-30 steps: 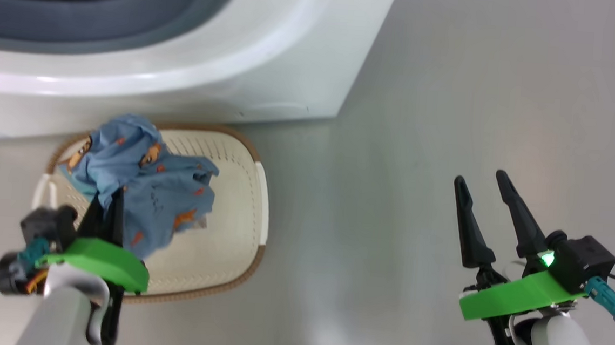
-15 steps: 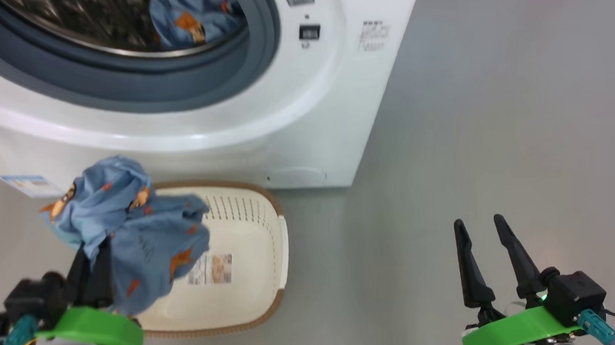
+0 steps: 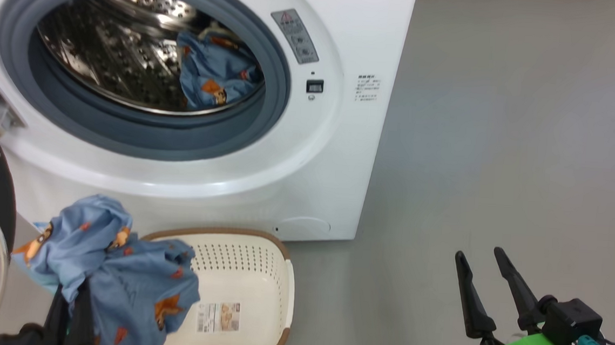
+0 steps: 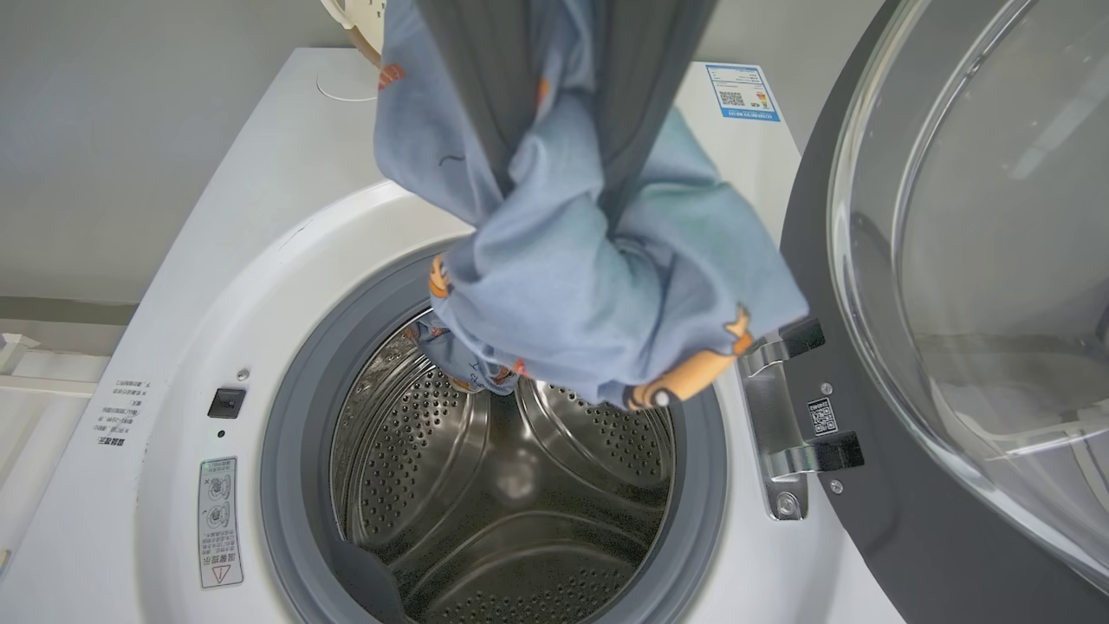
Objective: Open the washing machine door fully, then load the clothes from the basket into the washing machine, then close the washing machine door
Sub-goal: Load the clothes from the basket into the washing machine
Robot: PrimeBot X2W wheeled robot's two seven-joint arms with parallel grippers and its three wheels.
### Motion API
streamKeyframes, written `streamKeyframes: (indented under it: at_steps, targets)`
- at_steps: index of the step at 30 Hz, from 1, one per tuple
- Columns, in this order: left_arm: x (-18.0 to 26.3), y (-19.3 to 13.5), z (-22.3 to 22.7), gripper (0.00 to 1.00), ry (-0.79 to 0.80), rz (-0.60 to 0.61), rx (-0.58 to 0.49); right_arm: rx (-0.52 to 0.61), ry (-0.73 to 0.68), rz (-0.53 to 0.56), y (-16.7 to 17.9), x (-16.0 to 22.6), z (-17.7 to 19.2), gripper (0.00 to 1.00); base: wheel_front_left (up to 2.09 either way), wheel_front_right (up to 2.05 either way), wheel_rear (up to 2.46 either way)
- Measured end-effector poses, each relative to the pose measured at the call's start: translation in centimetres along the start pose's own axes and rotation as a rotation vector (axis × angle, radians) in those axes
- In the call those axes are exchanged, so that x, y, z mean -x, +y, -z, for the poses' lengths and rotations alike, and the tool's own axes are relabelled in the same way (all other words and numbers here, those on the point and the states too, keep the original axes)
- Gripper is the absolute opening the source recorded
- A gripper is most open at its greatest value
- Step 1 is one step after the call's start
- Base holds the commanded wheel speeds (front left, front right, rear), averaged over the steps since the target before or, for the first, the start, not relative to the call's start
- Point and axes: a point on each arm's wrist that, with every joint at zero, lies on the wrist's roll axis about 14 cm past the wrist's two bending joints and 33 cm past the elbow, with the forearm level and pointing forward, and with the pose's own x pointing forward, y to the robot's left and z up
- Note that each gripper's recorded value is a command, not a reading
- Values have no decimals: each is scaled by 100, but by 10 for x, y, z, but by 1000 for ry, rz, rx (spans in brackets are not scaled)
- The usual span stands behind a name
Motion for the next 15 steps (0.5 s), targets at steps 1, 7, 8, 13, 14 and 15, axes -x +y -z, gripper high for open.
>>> streamKeyframes:
  at_steps: [1,7,8,13,14,15]
  targets:
    - [3,1,-2,0,-6,-4,-1,0,-4,1,0,2,-2,100,0,0,0]
    - [13,6,-13,0,-36,-20,3,7,-40,6,1,9,-15,100,0,0,0]
    - [15,6,-13,0,-38,-21,4,8,-45,8,0,10,-17,100,0,0,0]
    - [20,6,-15,0,-41,-21,6,14,-49,14,-1,17,-20,100,0,0,0]
    - [20,6,-15,0,-42,-20,7,13,-53,14,-1,17,-21,100,0,0,0]
    - [20,5,-15,0,-42,-20,8,13,-51,15,-1,17,-21,100,0,0,0]
